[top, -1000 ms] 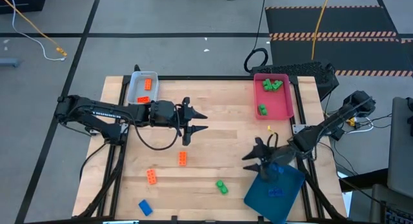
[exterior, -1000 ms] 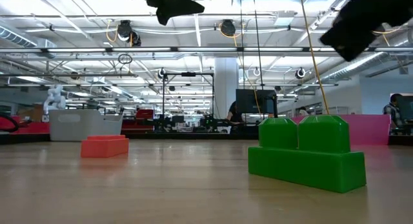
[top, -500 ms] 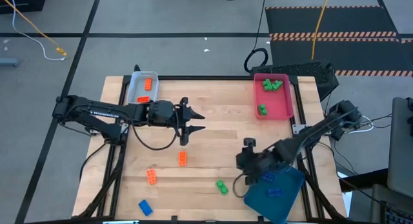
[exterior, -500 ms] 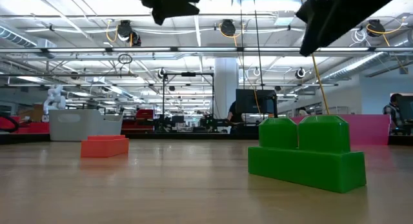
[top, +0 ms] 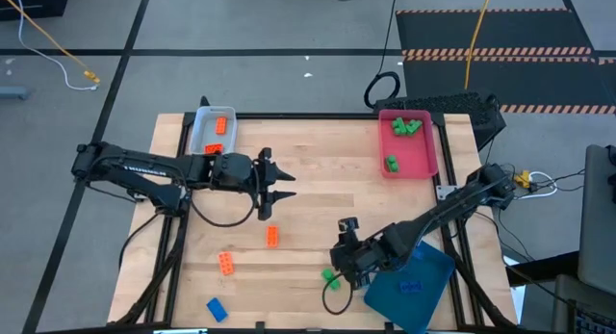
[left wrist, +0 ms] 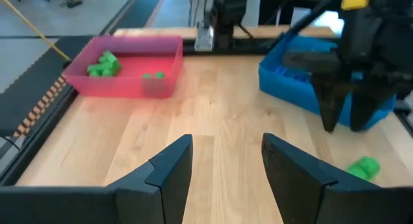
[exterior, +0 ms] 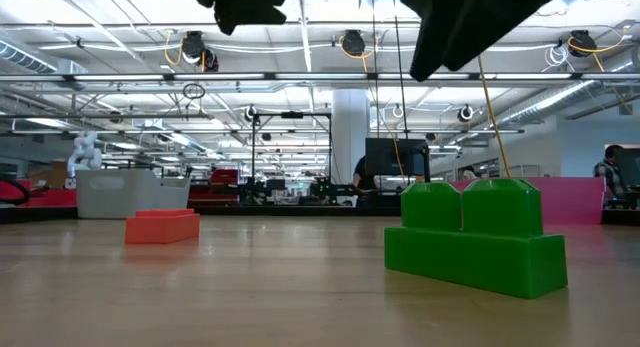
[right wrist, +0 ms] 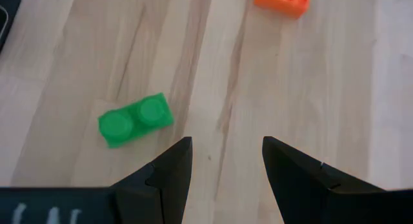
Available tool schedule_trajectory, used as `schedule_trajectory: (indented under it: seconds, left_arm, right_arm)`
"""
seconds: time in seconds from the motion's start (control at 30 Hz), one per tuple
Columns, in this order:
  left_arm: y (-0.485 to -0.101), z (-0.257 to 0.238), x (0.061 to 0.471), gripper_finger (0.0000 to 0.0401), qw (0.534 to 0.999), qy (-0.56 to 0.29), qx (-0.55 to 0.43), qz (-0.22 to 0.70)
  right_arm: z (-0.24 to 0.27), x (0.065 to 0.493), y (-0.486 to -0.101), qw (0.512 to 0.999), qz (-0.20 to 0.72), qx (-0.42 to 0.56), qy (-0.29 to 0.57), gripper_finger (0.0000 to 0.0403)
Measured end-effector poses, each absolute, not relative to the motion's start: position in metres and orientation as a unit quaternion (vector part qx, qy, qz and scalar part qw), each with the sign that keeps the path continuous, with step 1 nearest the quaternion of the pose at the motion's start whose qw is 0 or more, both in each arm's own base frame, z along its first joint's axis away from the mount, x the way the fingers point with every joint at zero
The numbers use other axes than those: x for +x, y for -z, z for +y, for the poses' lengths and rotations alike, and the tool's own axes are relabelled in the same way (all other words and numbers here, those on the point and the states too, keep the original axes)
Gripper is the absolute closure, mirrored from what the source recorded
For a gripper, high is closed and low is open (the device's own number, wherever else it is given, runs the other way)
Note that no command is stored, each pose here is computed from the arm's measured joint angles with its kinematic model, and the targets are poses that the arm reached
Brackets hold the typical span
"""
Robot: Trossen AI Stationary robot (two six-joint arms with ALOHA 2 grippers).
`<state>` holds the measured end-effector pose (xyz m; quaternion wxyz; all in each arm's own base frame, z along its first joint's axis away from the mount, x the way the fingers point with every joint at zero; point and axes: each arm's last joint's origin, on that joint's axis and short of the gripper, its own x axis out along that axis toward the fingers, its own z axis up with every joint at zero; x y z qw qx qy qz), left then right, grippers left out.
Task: Sort & place blocks by color
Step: Put the green gamepiece into the pink bin
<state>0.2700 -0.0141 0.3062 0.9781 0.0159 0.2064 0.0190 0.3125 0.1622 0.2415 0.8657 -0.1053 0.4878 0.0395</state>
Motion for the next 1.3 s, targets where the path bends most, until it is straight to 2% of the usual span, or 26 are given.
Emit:
schedule_trajectory:
  seconds: [0.23,0.63,0.73,0.87,1.07,1.3]
  left_arm:
    - [-0.306,-0.015,0.27,0.0215,0.978,-0.017,0.03,0.208]
    - [-0.306,-0.015,0.27,0.0215,0.978,-0.018,0.026,0.206]
    - [-0.306,-0.015,0.27,0.0215,0.978,-0.018,0.024,0.206]
    - [-0.306,-0.015,0.27,0.0215,0.978,-0.02,0.015,0.206]
    - [-0.302,-0.02,0.268,0.0215,0.974,-0.015,0.007,0.226]
    - [-0.3,-0.03,0.266,0.0215,0.972,0.003,0.01,0.237]
  right_arm:
    - [0.161,0.308,-0.233,0.836,0.529,-0.131,-0.064,0.0218]
    - [0.167,0.317,-0.257,0.858,0.48,-0.166,-0.077,0.0215]
    - [0.168,0.317,-0.256,0.855,0.483,-0.166,-0.09,0.0197]
    - [0.172,0.324,-0.246,0.853,0.485,-0.17,-0.091,0.0151]
    - [0.177,0.336,-0.236,0.873,0.47,-0.106,-0.075,0.0088]
    - [0.182,0.336,-0.234,0.878,0.477,0.014,-0.033,0.0079]
